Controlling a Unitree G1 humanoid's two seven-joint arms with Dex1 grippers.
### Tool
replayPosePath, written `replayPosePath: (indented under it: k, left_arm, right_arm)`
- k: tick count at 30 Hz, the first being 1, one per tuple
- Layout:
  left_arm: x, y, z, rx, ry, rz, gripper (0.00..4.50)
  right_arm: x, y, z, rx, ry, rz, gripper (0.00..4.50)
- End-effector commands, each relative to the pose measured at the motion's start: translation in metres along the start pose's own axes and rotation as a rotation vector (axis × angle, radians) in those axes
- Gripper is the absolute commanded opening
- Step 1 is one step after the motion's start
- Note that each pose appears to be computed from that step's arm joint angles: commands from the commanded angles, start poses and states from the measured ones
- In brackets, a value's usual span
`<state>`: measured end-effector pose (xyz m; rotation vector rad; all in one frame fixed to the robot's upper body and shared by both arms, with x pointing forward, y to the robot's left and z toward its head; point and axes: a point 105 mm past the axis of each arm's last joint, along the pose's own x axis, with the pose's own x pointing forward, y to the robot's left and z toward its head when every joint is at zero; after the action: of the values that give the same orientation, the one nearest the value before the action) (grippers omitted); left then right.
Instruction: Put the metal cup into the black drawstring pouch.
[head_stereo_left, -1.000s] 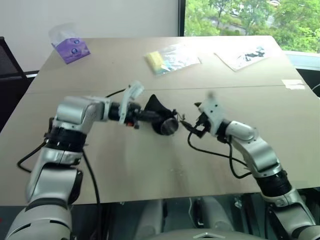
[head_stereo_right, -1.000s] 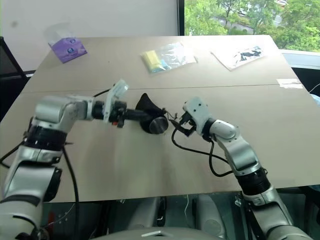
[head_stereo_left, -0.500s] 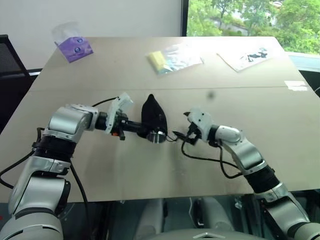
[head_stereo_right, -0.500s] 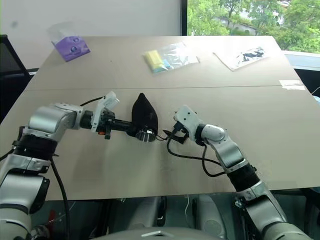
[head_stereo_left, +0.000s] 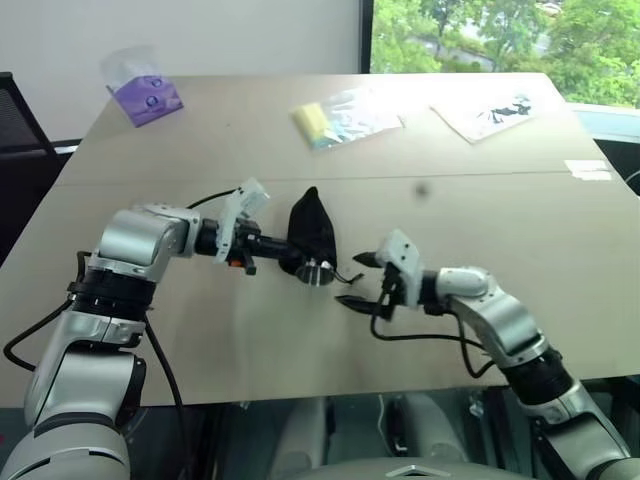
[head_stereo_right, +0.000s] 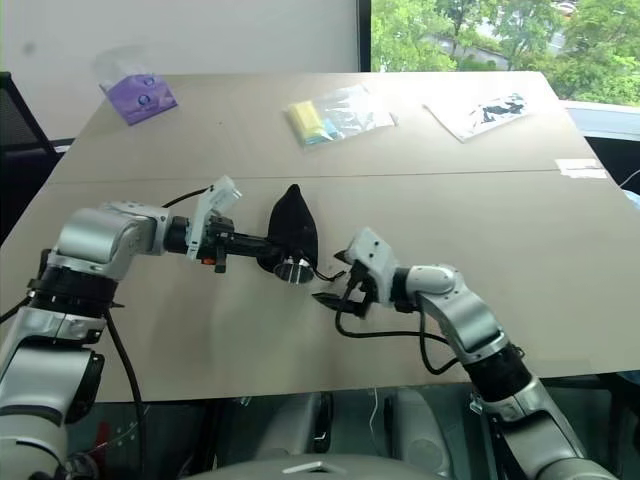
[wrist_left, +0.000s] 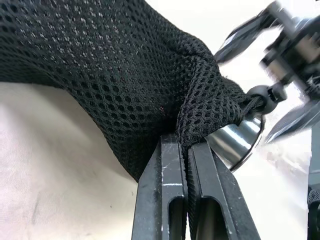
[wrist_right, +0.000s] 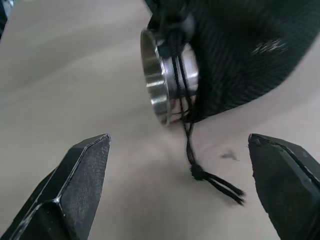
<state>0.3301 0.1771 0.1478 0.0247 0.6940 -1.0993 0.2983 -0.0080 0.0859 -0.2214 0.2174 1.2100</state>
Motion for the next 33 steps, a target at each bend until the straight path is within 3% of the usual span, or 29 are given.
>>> replayPosePath:
  k: [1, 2, 5, 7, 10, 16, 23, 29, 31, 32, 33]
  left_arm:
    - [-0.004, -0.010, 0.020, 0.060, -0.049, -0.016, 0.00]
    - [-0.004, -0.012, 0.022, 0.065, -0.054, -0.019, 0.00]
    - [-0.004, -0.016, 0.028, 0.069, -0.074, -0.026, 0.00]
    - [-0.004, -0.018, 0.032, 0.066, -0.090, -0.029, 0.00]
    - [-0.003, -0.019, 0.037, 0.057, -0.115, -0.034, 0.00]
    - [0.001, -0.029, 0.057, 0.010, -0.182, -0.081, 0.00]
    - [0.013, -0.044, 0.079, -0.038, -0.201, -0.145, 0.00]
    - [0.014, -0.056, 0.116, -0.036, -0.350, -0.198, 0.00]
    - [0.012, -0.046, 0.141, 0.106, -0.573, -0.046, 0.00]
    - [0.009, -0.051, 0.142, 0.073, -0.614, -0.109, 0.00]
    - [0.003, -0.059, 0.146, 0.096, -0.669, -0.166, 0.28]
  right_arm:
    - [0.005, -0.005, 0.002, -0.054, -0.007, -0.019, 3.95]
    - [0.006, -0.007, -0.002, -0.069, 0.004, -0.031, 3.69]
    - [0.006, -0.015, -0.003, -0.078, -0.002, -0.070, 2.35]
    - [0.003, -0.018, 0.000, -0.083, -0.019, -0.091, 1.22]
    - [-0.001, -0.017, 0.006, -0.087, -0.047, -0.082, 0.08]
    - [-0.031, -0.009, 0.038, -0.061, -0.159, -0.026, 0.08]
    - [-0.097, -0.004, 0.132, -0.083, -0.389, 0.036, 0.08]
    - [-0.133, -0.012, 0.198, -0.124, -0.535, 0.057, 0.08]
    - [-0.142, -0.017, 0.216, -0.130, -0.578, 0.045, 0.08]
    - [-0.145, -0.020, 0.223, -0.135, -0.588, 0.034, 0.08]
    - [-0.148, -0.023, 0.231, -0.147, -0.599, 0.020, 0.03]
